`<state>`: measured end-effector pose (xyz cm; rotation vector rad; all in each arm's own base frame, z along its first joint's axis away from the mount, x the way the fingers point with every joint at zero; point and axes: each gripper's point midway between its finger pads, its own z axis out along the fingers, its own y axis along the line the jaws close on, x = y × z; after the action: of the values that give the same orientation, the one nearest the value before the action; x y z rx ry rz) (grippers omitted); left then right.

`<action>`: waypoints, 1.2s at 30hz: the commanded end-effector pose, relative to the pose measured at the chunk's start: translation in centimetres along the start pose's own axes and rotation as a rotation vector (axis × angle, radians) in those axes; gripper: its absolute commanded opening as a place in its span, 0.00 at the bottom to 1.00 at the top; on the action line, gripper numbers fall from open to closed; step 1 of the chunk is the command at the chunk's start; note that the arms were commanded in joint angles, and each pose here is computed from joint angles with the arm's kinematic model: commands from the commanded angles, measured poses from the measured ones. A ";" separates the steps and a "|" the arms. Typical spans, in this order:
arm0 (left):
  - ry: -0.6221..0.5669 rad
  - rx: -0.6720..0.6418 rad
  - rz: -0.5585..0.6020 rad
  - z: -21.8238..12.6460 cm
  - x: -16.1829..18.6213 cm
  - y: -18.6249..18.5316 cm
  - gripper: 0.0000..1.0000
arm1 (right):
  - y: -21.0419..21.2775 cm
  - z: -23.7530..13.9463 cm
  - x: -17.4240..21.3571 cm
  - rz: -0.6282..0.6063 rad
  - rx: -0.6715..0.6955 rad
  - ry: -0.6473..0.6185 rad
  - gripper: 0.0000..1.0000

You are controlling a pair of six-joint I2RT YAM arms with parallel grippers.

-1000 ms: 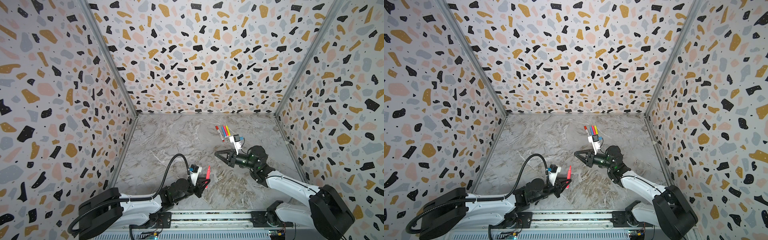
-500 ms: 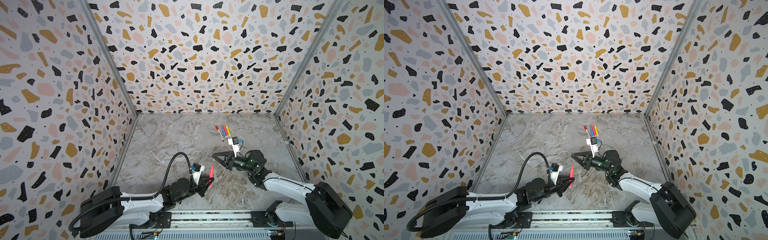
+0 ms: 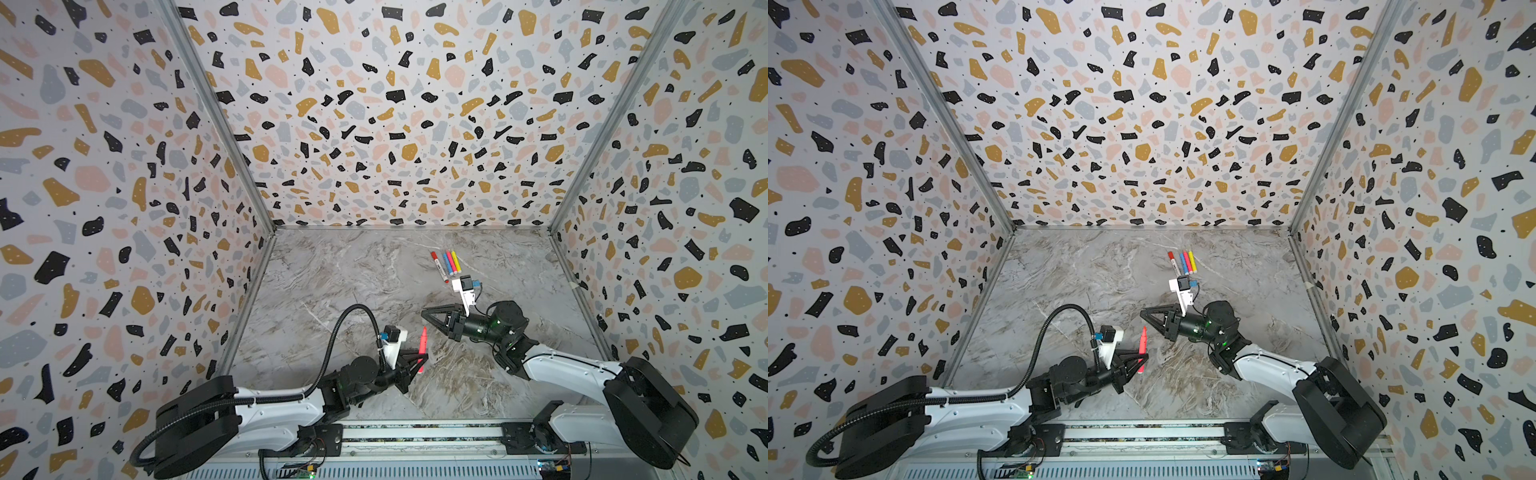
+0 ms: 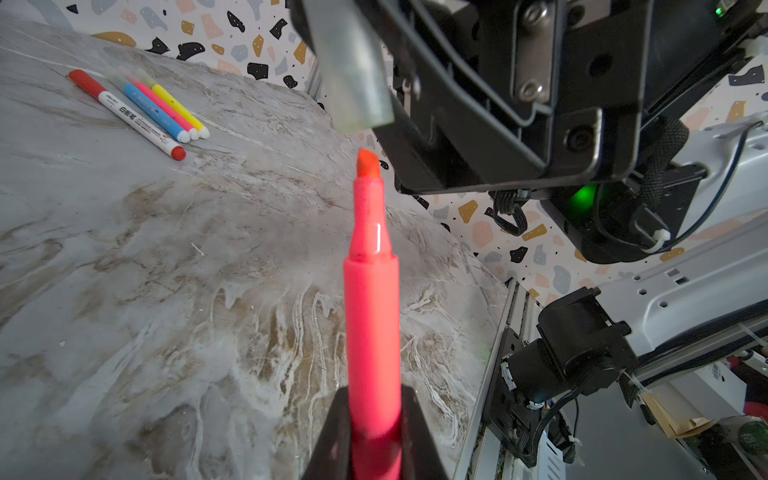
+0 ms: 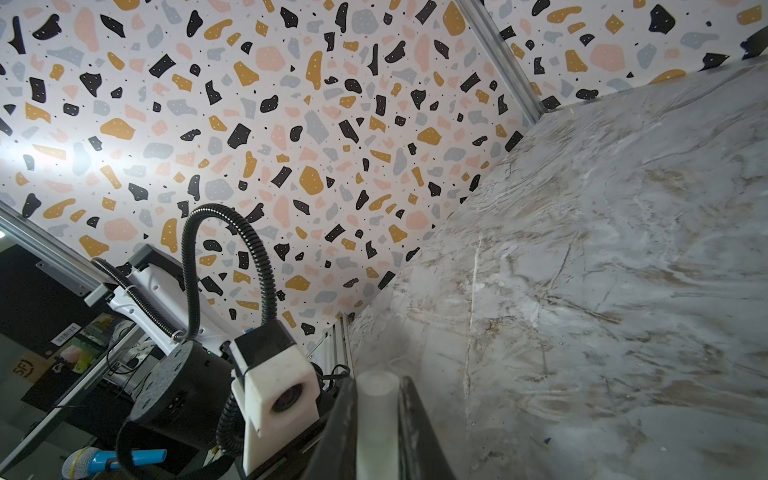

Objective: Insert the pens into the pen caps
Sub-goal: 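Carry the clear cap above the pink highlighter held by the left gripper, then lower the clear cap onto the pink highlighter tip with the right gripper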

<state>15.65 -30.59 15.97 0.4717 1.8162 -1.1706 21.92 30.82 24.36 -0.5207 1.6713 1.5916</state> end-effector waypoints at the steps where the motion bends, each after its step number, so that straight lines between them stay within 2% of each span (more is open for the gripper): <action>1: -0.073 0.030 -0.002 0.0 -2.3 -1.3 0.00 | 0.9 0.0 -0.4 -0.016 -0.026 -0.024 0.05; 17: -0.095 0.012 -0.005 -0.1 -2.9 -1.1 0.00 | 1.6 -0.4 1.7 0.001 -0.038 -0.016 0.06; 28: -0.141 0.010 -0.018 -0.8 -3.7 -1.0 0.00 | 1.8 -2.2 5.0 0.009 -0.003 -0.037 0.17; 31: -0.141 0.015 -0.018 -0.8 -3.7 -1.1 0.00 | 1.9 -2.3 5.6 -0.003 -0.003 -0.023 0.24; 34: -0.138 0.020 -0.017 -0.8 -3.7 -1.2 0.00 | 2.6 -2.5 5.6 -0.021 -0.021 -0.015 0.45; 36: -0.136 0.023 -0.015 -0.8 -3.6 -1.2 0.00 | 2.9 -2.7 5.4 -0.035 -0.021 -0.016 0.54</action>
<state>15.74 -30.08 17.20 0.4370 1.7846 -1.1708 16.40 29.89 20.88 -0.4976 1.6743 1.5861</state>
